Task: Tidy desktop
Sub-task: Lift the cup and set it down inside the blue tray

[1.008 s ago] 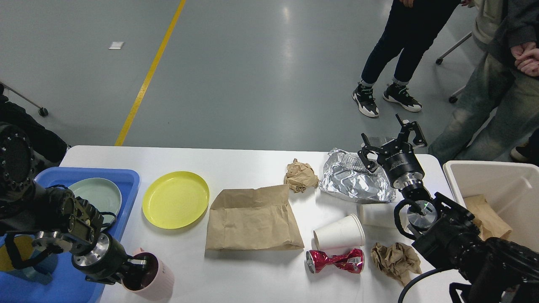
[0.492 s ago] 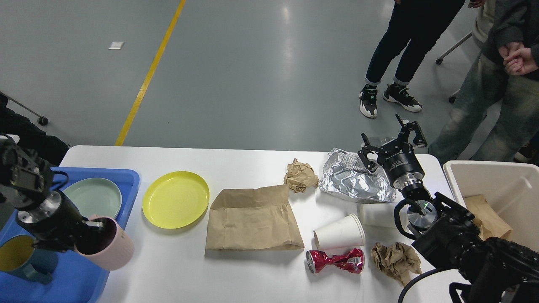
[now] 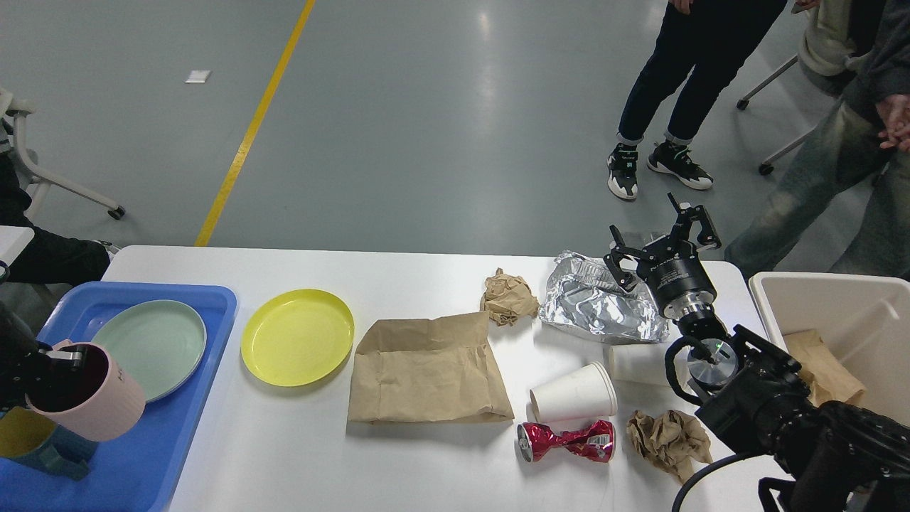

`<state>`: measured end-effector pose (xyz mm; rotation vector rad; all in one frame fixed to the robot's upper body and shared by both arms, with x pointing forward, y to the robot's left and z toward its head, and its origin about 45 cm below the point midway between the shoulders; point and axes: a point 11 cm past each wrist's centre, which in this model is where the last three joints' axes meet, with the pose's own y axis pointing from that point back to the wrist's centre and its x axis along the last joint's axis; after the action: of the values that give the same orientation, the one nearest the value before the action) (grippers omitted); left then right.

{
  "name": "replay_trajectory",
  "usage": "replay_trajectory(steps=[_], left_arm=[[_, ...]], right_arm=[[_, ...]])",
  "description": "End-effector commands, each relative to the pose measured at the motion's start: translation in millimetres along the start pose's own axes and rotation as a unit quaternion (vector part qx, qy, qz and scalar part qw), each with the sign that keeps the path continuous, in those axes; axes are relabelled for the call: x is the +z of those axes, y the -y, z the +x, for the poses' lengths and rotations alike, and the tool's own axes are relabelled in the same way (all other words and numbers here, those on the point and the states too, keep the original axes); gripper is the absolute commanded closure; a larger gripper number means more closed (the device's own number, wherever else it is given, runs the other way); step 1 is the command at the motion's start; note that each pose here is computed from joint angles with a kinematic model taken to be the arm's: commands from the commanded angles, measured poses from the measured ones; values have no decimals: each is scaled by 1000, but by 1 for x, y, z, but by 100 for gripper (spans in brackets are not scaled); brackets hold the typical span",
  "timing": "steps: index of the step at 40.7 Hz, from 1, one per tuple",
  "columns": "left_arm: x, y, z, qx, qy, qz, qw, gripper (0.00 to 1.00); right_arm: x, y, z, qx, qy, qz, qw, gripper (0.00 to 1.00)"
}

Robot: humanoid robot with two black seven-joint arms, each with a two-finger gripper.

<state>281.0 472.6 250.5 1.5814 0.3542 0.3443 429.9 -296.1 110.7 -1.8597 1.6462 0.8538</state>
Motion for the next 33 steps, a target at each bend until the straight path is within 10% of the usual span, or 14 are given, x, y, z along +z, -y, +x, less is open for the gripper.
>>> replay_trajectory(steps=[1,33], left_arm=[[-9,26,-6,5,-3,-1,1000,100],[-41,113,-28,63,-14,-3,998,100]], right_arm=[[0,0,0,0,0,0,1000,0],[0,0,0,1,0,0,1000,0]])
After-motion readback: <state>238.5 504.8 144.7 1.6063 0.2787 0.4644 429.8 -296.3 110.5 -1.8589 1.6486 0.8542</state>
